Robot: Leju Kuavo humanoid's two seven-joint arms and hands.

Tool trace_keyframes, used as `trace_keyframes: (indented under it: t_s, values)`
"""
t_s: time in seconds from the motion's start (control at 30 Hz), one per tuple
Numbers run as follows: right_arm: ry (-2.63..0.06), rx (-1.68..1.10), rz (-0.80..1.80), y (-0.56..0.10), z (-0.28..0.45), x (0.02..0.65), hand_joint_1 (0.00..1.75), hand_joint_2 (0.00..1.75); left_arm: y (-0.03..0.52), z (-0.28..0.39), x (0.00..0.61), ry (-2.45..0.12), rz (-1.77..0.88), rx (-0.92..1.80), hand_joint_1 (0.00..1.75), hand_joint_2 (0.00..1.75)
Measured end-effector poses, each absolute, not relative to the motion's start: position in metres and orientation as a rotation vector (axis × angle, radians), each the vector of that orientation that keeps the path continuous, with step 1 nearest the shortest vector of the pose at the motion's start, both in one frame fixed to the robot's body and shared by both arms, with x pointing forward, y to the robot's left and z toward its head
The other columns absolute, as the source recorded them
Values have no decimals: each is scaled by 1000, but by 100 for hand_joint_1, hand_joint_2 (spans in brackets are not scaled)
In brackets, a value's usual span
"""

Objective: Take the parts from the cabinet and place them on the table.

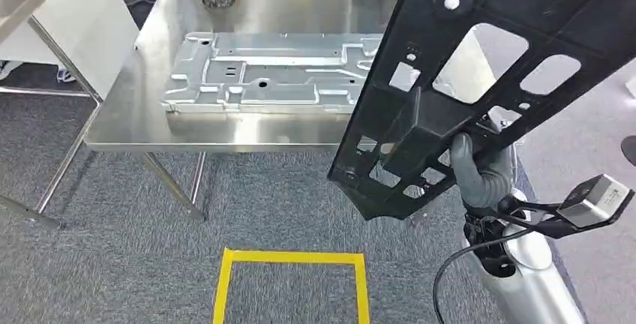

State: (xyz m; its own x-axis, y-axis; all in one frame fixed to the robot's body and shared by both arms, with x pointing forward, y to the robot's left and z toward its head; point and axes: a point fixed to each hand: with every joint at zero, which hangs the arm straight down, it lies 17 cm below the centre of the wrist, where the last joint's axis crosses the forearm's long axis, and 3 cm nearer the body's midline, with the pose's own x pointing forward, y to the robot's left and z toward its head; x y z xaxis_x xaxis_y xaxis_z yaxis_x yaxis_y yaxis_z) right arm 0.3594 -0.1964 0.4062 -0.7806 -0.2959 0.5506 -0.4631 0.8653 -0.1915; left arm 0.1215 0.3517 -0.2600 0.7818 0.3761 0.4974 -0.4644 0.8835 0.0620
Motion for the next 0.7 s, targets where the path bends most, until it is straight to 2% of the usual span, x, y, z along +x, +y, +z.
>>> trace_keyframes:
  t_s: [0.7]
  values:
    - [-2501,524,452,-174,393,360,175,175,353,-260,127,-493,453,180,0,175]
